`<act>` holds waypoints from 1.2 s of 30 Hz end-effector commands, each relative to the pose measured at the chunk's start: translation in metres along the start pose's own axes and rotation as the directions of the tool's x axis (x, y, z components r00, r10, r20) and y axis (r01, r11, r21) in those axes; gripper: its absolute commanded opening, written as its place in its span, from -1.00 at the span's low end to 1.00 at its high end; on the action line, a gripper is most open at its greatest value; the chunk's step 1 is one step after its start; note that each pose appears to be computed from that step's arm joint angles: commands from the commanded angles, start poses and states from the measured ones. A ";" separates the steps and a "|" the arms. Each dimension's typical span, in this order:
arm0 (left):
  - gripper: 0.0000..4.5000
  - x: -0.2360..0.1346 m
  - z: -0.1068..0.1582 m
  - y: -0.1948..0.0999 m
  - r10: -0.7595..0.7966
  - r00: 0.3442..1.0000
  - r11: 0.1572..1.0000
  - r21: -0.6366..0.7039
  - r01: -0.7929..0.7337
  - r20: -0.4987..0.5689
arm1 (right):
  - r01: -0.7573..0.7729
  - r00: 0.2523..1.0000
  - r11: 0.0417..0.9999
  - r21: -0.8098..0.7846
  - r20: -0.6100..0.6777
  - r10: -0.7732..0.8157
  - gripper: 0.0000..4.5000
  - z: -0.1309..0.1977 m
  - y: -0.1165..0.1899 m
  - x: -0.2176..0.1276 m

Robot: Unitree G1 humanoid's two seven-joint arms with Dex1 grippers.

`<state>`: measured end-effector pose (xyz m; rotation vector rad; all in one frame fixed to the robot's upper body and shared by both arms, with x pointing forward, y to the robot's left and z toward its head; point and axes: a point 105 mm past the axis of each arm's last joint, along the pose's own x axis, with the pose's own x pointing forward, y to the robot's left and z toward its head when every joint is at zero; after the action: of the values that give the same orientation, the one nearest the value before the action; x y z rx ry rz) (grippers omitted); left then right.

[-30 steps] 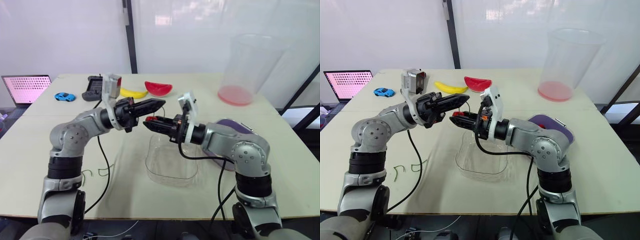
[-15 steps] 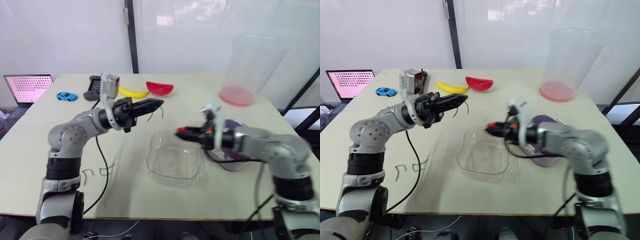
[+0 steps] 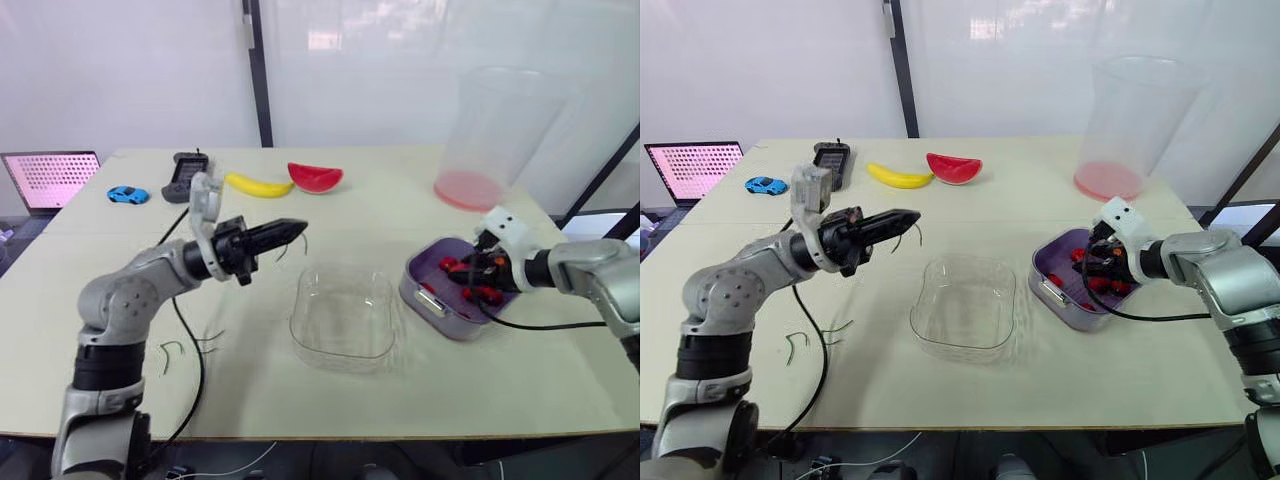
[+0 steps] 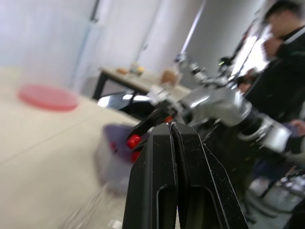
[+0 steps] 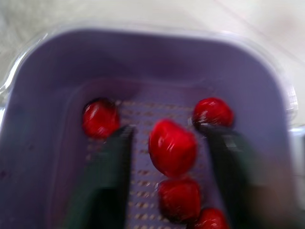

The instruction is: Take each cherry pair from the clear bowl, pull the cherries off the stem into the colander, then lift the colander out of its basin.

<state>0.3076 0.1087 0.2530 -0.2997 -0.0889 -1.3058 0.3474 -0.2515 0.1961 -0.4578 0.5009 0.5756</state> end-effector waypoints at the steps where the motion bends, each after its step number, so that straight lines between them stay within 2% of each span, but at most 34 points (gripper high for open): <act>1: -1.00 0.000 0.007 -0.006 -0.012 1.000 0.998 0.064 0.012 0.002 | 0.059 0.998 0.996 -0.072 0.035 -0.056 0.93 0.020 -0.015 -0.020; 3: -1.00 -0.001 0.007 -0.007 -0.011 1.000 0.998 0.065 0.012 -0.001 | 0.047 0.995 0.993 -0.111 0.088 -0.037 0.97 0.035 -0.015 -0.030; 6: -1.00 -0.003 0.008 -0.008 -0.011 1.000 0.998 0.067 0.011 -0.008 | -0.051 0.974 0.992 -0.119 0.212 0.076 0.97 0.063 0.000 -0.045; 8: -1.00 -0.006 0.009 -0.009 -0.009 1.000 0.997 0.072 0.010 -0.022 | -0.208 0.906 0.972 -0.108 0.353 0.233 0.97 0.092 0.024 -0.061; 10: -1.00 -0.009 0.009 -0.010 0.000 0.999 0.997 0.079 0.003 -0.038 | -0.330 0.839 0.935 -0.132 0.412 0.355 0.97 0.106 0.045 -0.073; 13: -1.00 -0.028 0.002 0.004 0.116 0.983 0.986 0.133 -0.097 -0.140 | -0.527 0.678 0.808 -0.261 0.444 0.586 0.97 0.127 0.095 -0.091; 16: -1.00 -0.051 -0.001 0.008 0.178 0.961 0.976 0.161 -0.145 -0.212 | -0.586 0.623 0.746 -0.317 0.413 0.664 0.97 0.130 0.119 -0.091; 20: -1.00 -0.090 -0.003 0.012 0.294 0.900 0.947 0.225 -0.229 -0.322 | -0.618 0.607 0.712 -0.333 0.374 0.702 0.97 0.125 0.133 -0.083; 22: -1.00 -0.119 -0.014 0.017 0.373 0.828 0.920 0.284 -0.271 -0.418 | -0.621 0.618 0.713 -0.326 0.356 0.701 0.97 0.122 0.135 -0.075; 24: -1.00 -0.140 -0.023 0.021 0.427 0.779 0.901 0.292 -0.322 -0.459 | -0.619 0.625 0.715 -0.324 0.349 0.699 0.97 0.120 0.136 -0.070; 29: -1.00 -0.172 -0.051 0.026 0.475 0.726 0.879 0.241 -0.410 -0.497 | -0.612 0.639 0.722 -0.321 0.337 0.691 0.97 0.117 0.137 -0.059; 34: -1.00 -0.191 -0.063 0.032 0.527 0.712 0.844 0.189 -0.501 -0.464 | -0.590 0.662 0.744 -0.315 0.339 0.669 0.97 0.116 0.135 -0.058; 36: -0.74 -0.193 -0.067 0.032 0.530 0.709 0.841 0.182 -0.509 -0.465 | -0.590 0.665 0.746 -0.310 0.337 0.666 1.00 0.114 0.135 -0.059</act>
<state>0.2791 0.2743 0.1265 0.0344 0.4395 -0.7876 0.2626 -0.1115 0.2737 -0.2588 0.2076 1.3932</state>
